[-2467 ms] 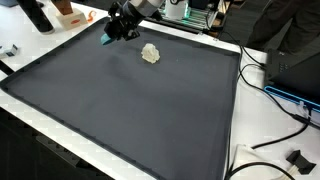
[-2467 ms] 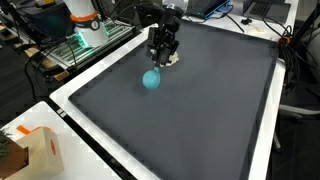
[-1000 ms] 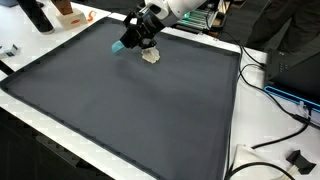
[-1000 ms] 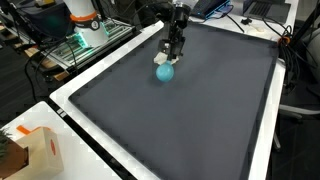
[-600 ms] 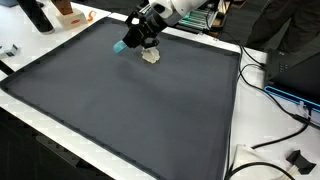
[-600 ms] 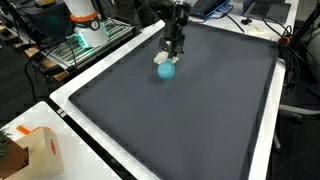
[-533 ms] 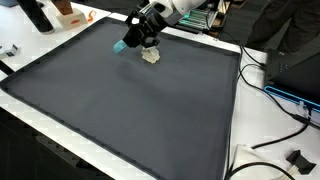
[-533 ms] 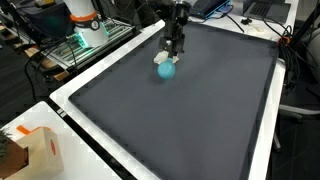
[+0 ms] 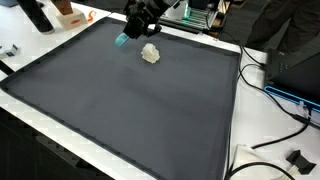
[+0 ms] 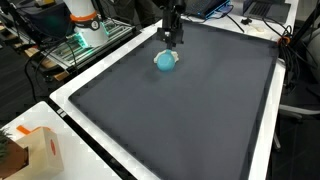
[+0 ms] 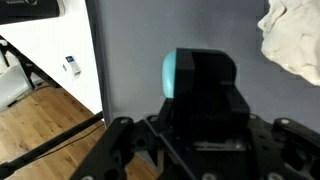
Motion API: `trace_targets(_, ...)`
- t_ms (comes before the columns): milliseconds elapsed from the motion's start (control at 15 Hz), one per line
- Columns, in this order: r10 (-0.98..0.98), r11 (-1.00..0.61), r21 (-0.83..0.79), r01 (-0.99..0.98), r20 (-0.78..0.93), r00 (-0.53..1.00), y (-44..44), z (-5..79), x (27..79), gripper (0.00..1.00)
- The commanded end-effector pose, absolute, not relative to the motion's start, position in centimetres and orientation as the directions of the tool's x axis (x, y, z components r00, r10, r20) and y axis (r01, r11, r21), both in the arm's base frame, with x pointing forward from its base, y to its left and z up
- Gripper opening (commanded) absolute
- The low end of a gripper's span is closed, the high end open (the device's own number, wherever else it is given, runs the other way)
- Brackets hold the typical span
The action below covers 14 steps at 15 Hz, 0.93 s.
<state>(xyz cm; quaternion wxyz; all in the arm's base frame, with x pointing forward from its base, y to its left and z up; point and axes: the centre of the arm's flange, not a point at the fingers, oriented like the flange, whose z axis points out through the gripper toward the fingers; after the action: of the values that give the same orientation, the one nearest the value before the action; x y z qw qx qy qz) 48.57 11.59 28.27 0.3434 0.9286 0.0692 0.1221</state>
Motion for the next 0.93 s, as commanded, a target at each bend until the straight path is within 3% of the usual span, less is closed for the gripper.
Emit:
trace_targets(0,0.217,-0.821,0.564,0.089,0.165,0.962,9.7,32.9,46.5,0.25)
trace_targets(867,0.219,-0.976,0.061,0.211,0.218,0.951,1.2,44.4,44.0,0.25)
